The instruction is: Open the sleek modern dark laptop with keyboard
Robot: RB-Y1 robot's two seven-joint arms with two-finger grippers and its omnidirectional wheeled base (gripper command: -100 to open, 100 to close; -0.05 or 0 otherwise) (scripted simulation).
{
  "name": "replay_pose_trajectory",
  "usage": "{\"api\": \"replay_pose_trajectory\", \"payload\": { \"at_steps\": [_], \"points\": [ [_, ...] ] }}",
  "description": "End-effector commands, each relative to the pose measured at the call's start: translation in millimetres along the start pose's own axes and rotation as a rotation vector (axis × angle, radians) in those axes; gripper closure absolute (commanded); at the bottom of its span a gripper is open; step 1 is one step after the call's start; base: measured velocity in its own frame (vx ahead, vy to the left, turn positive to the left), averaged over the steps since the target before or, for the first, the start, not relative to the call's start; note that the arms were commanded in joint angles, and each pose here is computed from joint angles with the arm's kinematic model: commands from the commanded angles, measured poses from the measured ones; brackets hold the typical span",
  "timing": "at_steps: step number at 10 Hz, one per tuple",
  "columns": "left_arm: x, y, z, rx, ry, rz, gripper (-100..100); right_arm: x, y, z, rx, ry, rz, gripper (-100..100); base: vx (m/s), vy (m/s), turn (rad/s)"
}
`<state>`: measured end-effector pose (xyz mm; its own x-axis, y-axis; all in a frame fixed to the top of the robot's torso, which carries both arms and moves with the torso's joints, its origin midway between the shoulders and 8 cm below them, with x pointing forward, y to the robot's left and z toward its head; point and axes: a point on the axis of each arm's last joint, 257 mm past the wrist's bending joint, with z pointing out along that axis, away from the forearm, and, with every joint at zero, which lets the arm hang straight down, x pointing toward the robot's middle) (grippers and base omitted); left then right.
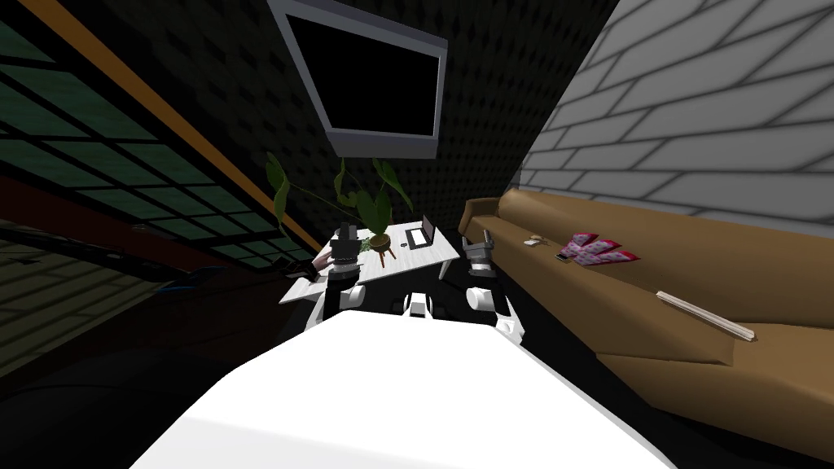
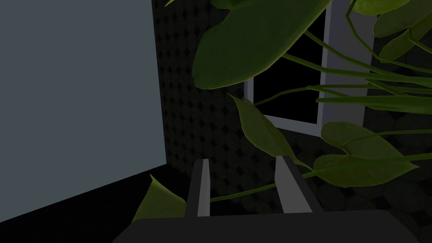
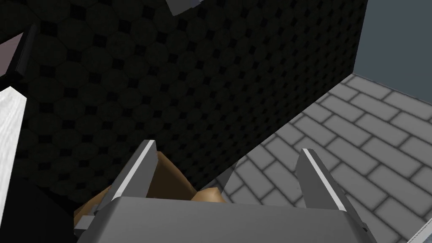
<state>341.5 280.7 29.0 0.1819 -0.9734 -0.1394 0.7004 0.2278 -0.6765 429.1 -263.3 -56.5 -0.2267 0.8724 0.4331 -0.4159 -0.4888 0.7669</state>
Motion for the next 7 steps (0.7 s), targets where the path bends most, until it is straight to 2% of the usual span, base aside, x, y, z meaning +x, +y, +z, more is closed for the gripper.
{"api": "replay_pose_trajectory", "payload": {
  "at_steps": [1,2,3,4,5,6,7],
  "points": [
    [0.0,0.0,0.0,0.000,0.000,0.000,0,0.5,-19,3.8,0.028,-0.006,0.125,-100,-0.039,-0.018,0.010],
    [0.0,0.0,0.0,0.000,0.000,0.000,0,0.2,-31,6.3,0.046,-0.012,0.199,-100,-0.041,-0.018,0.011],
    [0.0,0.0,0.0,0.000,0.000,0.000,0,0.2,-31,6.3,0.046,-0.012,0.208,-100,-0.033,-0.015,0.009],
    [0.0,0.0,0.0,0.000,0.000,0.000,0,0.1,-44,8.7,0.065,-0.019,0.285,-100,-0.031,-0.022,0.017],
    [0.0,0.0,0.0,0.000,0.000,0.000,0,0.1,-44,8.7,0.065,-0.020,0.292,-100,-0.025,-0.017,0.013],
    [0.0,0.0,0.0,0.000,0.000,0.000,0,0.2,-57,11.0,0.084,-0.028,0.370,-100,-0.029,-0.020,0.022],
    [0.0,0.0,0.0,0.000,0.000,0.000,0,0.2,-57,11.0,0.083,-0.029,0.378,-100,-0.027,-0.019,0.014]
  ]
}}
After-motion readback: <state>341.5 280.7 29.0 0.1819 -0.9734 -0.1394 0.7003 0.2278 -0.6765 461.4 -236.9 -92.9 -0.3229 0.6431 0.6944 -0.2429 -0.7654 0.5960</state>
